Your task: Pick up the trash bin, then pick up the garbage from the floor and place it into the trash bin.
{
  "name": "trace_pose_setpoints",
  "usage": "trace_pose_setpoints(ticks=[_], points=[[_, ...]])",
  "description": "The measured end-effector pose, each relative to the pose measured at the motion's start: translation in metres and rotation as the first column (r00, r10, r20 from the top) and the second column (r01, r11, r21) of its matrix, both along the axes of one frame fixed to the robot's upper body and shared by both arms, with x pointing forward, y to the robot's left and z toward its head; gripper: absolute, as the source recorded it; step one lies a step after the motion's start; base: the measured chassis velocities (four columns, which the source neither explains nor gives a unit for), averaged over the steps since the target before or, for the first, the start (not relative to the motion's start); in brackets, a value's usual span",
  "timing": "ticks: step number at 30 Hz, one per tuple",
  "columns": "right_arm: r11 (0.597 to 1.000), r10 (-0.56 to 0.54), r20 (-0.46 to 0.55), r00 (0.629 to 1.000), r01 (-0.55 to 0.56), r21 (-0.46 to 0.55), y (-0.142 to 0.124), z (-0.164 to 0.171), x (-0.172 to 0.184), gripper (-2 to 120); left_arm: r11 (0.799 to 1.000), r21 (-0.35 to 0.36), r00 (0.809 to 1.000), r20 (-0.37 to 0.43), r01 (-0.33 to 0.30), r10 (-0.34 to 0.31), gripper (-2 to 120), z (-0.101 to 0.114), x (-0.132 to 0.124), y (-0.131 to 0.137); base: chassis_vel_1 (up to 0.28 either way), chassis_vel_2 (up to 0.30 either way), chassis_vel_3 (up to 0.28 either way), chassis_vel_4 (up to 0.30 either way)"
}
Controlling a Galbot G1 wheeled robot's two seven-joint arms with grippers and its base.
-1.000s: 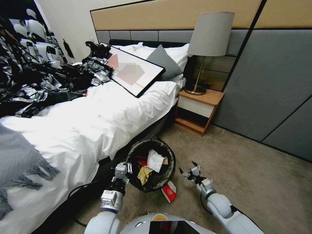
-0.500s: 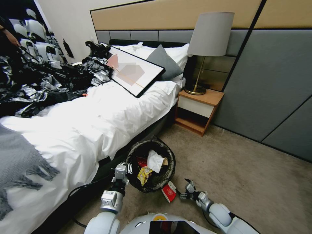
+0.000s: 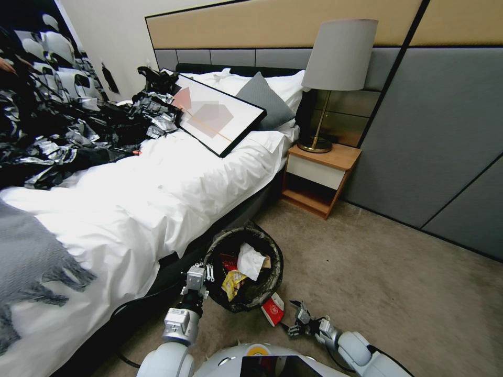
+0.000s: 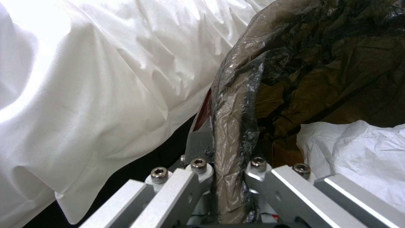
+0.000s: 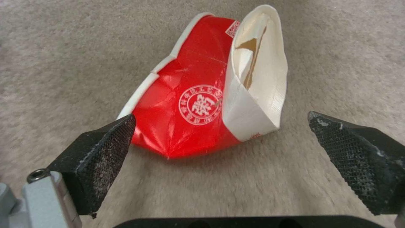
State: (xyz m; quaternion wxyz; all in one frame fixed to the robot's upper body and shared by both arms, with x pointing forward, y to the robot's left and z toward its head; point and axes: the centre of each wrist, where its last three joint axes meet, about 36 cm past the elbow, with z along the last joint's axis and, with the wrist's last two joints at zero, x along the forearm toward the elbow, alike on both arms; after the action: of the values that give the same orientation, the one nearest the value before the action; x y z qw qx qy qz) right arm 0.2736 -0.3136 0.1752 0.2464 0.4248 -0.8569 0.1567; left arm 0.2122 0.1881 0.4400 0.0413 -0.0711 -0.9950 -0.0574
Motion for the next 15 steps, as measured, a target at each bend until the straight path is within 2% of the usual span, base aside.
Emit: trace_pose_setpoints(ticks=[15], points=[[1.000,0.001,0.020,1.000,-0.001,-0.003,0.000,-0.007,0.013,100,1.000,0.002,1.000,0.000,0.005,-0.005,1,-0.004,-0.001,-0.003,0.000,0.000,0.000,0.000]])
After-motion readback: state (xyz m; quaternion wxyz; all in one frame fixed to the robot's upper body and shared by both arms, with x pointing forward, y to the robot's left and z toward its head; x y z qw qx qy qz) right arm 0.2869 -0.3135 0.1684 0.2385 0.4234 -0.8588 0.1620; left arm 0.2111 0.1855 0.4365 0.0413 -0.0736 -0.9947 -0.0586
